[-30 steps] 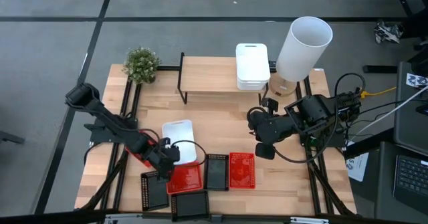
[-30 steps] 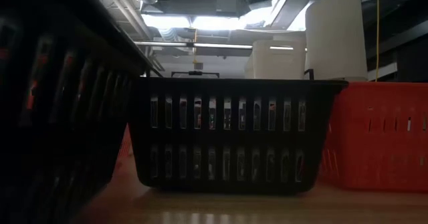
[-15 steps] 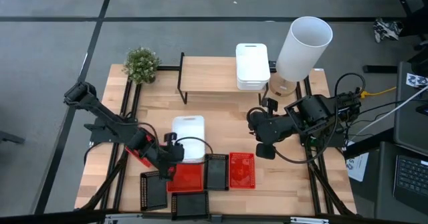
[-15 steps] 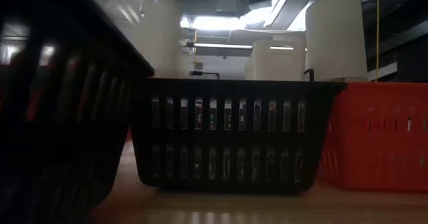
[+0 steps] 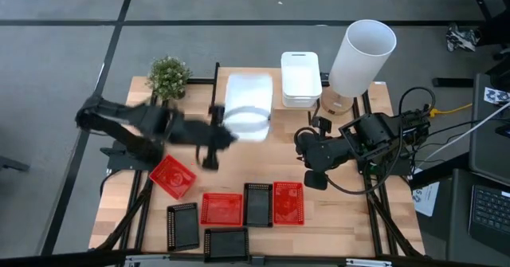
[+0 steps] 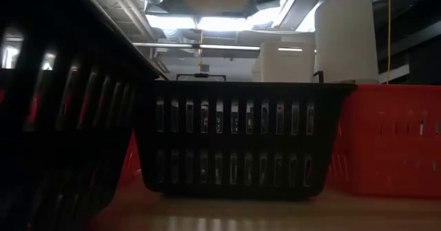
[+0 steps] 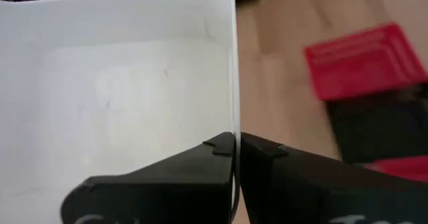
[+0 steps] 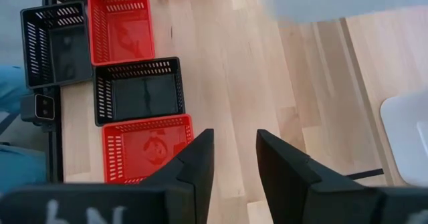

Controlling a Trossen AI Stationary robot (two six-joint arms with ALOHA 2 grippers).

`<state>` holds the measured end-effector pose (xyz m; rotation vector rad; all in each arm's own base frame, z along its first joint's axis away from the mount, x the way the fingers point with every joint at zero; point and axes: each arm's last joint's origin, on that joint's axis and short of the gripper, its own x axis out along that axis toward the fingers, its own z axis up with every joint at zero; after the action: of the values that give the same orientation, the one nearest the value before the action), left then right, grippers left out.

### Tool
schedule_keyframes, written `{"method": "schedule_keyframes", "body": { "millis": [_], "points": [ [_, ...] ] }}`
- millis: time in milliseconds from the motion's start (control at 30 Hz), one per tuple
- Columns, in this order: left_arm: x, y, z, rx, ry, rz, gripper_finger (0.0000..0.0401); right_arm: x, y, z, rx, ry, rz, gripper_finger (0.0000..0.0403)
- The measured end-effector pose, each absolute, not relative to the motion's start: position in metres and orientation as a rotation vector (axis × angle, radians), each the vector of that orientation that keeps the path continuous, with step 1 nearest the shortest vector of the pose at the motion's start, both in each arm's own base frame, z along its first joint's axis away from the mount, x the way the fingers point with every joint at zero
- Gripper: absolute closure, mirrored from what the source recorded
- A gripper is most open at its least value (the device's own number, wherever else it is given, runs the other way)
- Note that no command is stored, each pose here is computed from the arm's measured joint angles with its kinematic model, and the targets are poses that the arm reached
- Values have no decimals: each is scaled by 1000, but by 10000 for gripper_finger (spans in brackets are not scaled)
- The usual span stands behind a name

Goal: Stack baskets on shelf by color
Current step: Stack the white bin on top of the stacked white bins on the shelf

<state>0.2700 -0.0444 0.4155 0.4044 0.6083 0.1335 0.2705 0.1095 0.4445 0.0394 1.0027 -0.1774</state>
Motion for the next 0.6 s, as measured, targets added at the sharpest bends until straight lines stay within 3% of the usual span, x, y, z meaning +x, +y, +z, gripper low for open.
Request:
{"method": "schedule_keyframes", "body": {
  "millis": [133,333,600],
  "points": [
    [291,15,428,438,524,150,401,271,109,445,40,1003,-178,292],
    [305,84,448,469,236,146,401,271,109,445,83,998,-203,292],
    [342,130,405,384,292,90,401,268,116,445,197,981,-258,292]
  ]
}}
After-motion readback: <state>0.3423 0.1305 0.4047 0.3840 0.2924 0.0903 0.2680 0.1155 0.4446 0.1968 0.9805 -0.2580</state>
